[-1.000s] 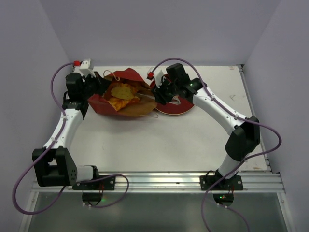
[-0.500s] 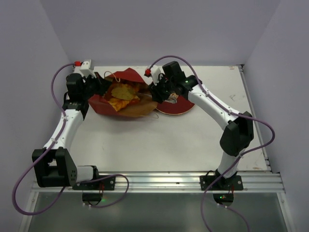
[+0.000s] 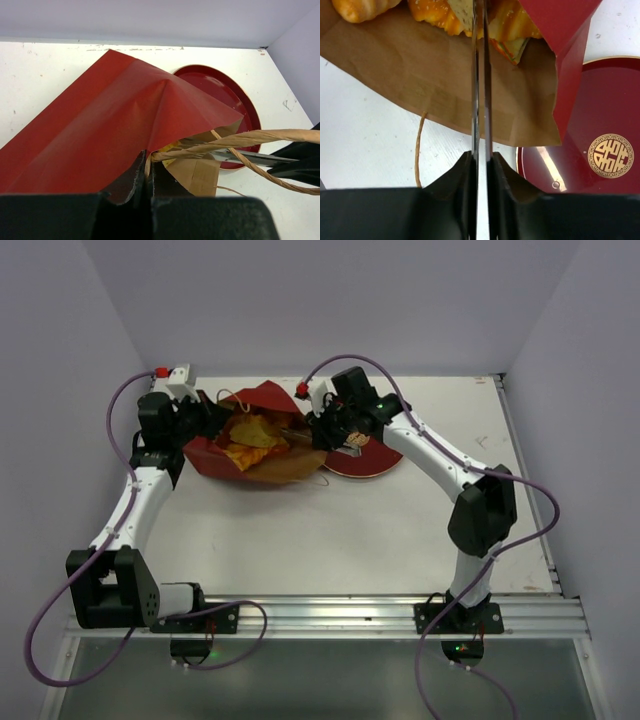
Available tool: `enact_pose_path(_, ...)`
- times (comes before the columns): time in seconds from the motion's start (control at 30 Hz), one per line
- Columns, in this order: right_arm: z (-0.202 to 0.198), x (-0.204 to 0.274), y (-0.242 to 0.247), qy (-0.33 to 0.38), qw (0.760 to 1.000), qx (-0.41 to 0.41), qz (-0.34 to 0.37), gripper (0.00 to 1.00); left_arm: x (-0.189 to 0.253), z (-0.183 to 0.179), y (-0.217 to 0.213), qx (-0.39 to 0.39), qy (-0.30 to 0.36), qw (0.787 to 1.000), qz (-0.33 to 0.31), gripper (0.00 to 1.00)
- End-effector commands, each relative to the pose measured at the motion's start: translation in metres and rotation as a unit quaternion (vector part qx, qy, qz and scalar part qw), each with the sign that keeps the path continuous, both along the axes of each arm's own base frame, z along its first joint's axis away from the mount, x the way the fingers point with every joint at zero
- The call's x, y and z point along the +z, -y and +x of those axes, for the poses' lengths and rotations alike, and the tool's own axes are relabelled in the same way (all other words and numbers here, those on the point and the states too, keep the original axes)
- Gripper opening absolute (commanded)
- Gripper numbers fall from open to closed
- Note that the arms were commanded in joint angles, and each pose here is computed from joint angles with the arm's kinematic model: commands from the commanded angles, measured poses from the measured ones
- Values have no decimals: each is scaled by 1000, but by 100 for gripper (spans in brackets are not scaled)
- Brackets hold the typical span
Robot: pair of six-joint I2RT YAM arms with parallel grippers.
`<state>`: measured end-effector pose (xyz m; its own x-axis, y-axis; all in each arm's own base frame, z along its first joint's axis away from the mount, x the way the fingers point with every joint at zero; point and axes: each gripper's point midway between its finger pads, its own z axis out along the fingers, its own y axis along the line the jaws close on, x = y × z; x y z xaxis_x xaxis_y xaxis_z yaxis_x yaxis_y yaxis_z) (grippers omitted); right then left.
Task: Take the fake bread out of the paper bag
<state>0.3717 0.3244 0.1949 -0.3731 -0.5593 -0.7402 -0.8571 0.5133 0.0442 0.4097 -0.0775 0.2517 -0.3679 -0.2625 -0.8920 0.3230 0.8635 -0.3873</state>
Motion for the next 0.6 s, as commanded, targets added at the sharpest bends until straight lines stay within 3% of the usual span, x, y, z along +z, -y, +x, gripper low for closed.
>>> enact_pose_path(0.0,-13,25,-11,1,999,32,40,15,5,-8,5,-5,-2,1000,-7,0)
enact_pose_path(0.1,-24,29,-4,11,998,48,38,1,7,-8,3,1,-3,1000,-8,0)
enact_pose_path(0.57,-76,67,64,69,992,91,47,0,12,-4,-9,39,1,999,1,0)
